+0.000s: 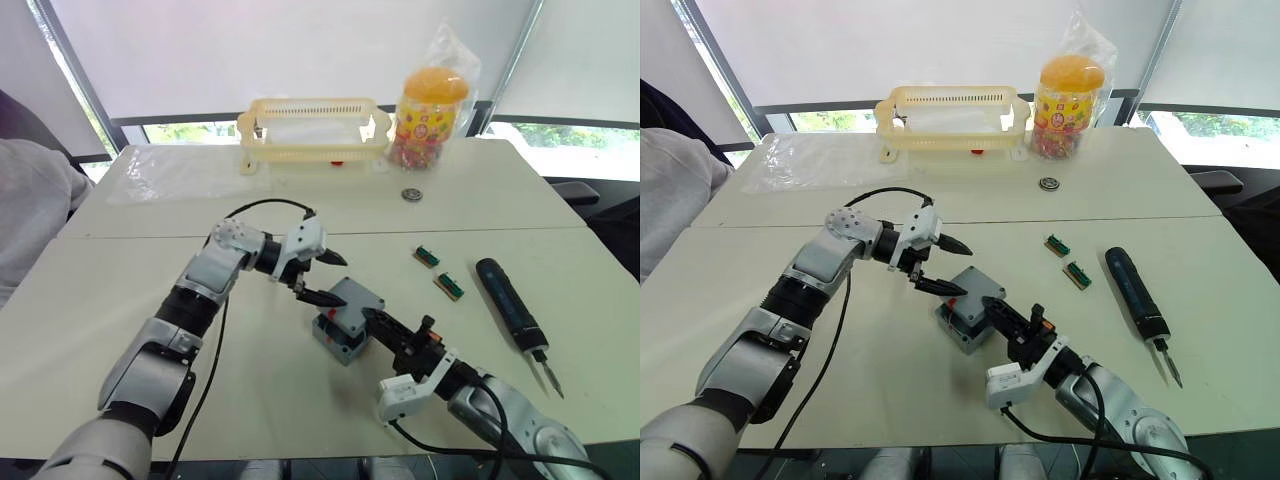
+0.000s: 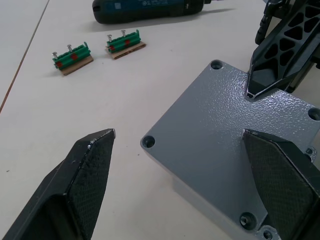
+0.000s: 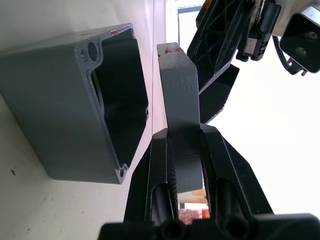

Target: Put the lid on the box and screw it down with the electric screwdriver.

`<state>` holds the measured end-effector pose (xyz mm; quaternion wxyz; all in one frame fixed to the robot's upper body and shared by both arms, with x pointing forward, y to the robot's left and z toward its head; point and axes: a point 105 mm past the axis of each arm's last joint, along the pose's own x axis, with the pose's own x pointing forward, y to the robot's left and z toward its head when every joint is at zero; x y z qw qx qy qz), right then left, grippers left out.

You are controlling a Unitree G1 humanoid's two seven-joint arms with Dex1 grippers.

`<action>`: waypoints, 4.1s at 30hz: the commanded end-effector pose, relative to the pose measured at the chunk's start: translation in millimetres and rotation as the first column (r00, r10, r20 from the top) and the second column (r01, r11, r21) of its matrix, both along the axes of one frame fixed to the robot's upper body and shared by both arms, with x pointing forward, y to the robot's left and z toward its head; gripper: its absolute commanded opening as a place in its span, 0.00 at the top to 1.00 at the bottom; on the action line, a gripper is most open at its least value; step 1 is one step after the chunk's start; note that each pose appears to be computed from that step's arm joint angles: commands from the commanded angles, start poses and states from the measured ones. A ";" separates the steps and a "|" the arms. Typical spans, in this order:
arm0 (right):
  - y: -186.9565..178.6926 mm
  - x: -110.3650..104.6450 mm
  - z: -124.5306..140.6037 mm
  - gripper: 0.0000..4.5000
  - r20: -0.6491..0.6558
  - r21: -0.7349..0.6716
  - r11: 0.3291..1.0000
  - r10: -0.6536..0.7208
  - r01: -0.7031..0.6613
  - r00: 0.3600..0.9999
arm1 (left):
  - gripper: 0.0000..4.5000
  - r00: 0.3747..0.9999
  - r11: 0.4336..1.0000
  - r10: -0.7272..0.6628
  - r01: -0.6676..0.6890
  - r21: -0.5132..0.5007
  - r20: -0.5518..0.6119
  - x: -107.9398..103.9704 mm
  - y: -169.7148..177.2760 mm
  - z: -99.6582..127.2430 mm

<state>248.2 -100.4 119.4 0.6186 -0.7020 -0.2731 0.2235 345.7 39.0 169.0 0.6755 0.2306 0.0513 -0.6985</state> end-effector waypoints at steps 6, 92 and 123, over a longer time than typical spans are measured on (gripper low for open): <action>7.4 -17.3 15.5 0.97 0.036 0.059 0.998 0.026 -0.028 0.999 | 0.07 0.999 0.999 -0.016 0.018 -0.046 0.040 -3.8 1.9 27.3; -24.5 -16.6 -3.7 0.02 -0.034 -0.013 1.000 -0.008 0.007 0.999 | 0.06 0.995 0.990 -0.075 0.083 0.115 -0.065 -25.2 -6.1 -53.7; -44.2 -4.4 24.5 0.02 -0.675 0.672 0.603 0.260 0.430 0.690 | 0.06 0.903 0.903 0.429 -0.428 -0.033 0.033 34.4 77.0 5.3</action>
